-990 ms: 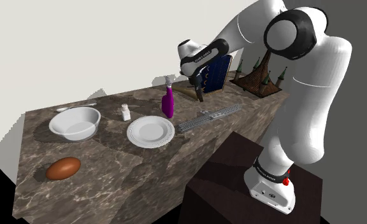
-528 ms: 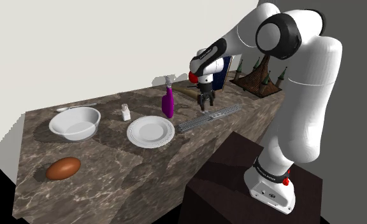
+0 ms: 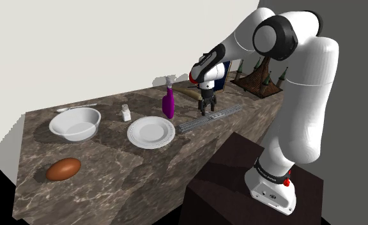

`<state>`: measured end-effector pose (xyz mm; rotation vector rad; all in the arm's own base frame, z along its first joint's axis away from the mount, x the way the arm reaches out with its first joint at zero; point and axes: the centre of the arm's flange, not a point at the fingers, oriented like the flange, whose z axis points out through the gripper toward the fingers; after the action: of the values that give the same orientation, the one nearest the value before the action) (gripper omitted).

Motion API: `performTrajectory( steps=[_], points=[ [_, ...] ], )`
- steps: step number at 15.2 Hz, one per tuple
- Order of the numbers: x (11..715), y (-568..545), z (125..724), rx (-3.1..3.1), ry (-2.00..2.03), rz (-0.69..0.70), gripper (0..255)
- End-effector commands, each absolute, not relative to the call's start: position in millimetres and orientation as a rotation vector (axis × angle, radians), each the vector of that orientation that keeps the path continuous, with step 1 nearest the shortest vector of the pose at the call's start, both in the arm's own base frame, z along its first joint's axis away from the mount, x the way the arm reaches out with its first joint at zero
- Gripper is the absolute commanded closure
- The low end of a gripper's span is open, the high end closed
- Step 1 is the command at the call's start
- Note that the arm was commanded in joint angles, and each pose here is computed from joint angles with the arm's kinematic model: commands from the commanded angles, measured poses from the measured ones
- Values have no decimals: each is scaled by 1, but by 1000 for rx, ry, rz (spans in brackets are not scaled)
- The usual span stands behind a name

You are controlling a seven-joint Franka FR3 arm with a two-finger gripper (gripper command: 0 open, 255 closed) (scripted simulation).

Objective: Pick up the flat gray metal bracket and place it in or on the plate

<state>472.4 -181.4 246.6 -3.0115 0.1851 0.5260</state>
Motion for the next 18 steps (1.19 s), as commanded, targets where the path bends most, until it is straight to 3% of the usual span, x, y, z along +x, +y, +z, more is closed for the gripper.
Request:
performTrajectory(
  steps=[1,6,7,18],
  points=[
    [471,-180,243,-3009,184,535,0],
    [471,-180,243,-3009,184,535,0],
    [470,-180,243,-3009,184,535,255],
    [471,-180,254,-3009,184,535,255]
  ],
)
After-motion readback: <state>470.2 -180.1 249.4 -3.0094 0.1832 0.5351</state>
